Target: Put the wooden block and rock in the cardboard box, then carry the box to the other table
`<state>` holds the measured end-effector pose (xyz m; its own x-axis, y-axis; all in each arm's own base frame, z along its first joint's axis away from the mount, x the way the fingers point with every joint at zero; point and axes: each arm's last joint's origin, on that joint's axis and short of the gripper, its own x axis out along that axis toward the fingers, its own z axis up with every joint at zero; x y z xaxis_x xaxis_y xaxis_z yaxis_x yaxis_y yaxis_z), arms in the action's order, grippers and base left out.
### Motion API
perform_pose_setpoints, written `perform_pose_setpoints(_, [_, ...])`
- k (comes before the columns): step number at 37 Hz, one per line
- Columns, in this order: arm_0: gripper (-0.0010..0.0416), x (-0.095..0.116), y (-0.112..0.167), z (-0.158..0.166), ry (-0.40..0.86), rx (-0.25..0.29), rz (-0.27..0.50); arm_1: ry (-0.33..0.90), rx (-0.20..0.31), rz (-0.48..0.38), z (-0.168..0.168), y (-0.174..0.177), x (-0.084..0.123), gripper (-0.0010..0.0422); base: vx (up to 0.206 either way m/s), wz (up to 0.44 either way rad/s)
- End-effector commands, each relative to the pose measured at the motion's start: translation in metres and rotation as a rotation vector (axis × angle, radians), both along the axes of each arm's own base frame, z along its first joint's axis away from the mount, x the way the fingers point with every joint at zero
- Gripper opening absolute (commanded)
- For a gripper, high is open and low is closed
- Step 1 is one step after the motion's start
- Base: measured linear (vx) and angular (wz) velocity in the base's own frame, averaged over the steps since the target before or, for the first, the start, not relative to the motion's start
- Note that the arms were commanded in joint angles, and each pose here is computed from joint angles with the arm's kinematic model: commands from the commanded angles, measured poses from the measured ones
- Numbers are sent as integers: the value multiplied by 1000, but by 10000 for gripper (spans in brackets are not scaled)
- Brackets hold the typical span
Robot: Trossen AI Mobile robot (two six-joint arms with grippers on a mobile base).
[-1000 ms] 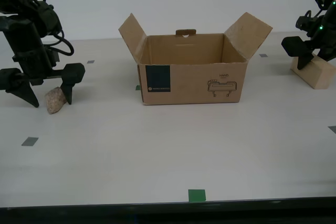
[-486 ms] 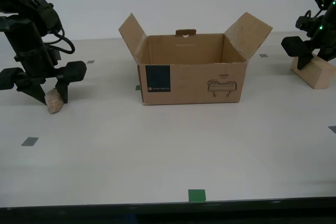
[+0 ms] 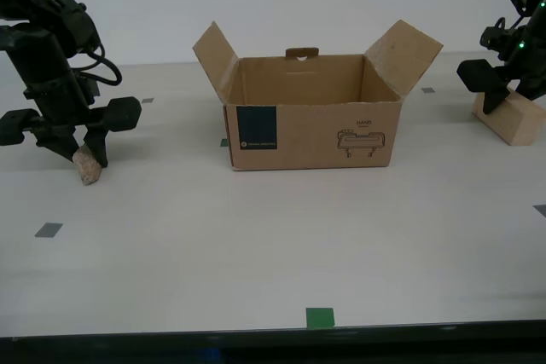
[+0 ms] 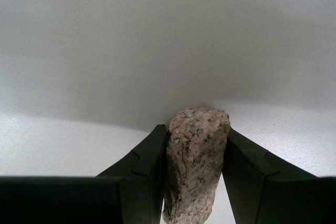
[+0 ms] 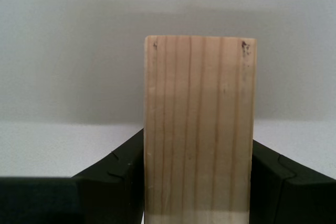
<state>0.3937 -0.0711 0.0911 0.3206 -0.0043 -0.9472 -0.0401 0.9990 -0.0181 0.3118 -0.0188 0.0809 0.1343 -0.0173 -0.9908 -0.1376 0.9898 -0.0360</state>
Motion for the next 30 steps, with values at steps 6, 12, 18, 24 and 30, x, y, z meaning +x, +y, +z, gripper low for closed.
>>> perform_pose_setpoints(6, [-1,-1,0,0,8,3,0,0,-4,0,0,0,0,-3,0,0])
perform_pose_setpoints(12, [-1,-1,0,0,15,6,-6,3,-11,-1,0,-1,0,-1,0,0])
perform_pose_setpoints(18, [-1,-2,0,0,19,7,-7,-3,-29,-9,2,-3,0,-1,0,0])
perform_pose_setpoints(24, [-1,-2,1,0,21,8,-7,-25,-31,-10,9,-3,0,-1,0,0])
perform_pose_setpoints(30, [-1,-2,1,6,30,9,-7,-74,-35,-4,24,-4,0,-1,0,0])
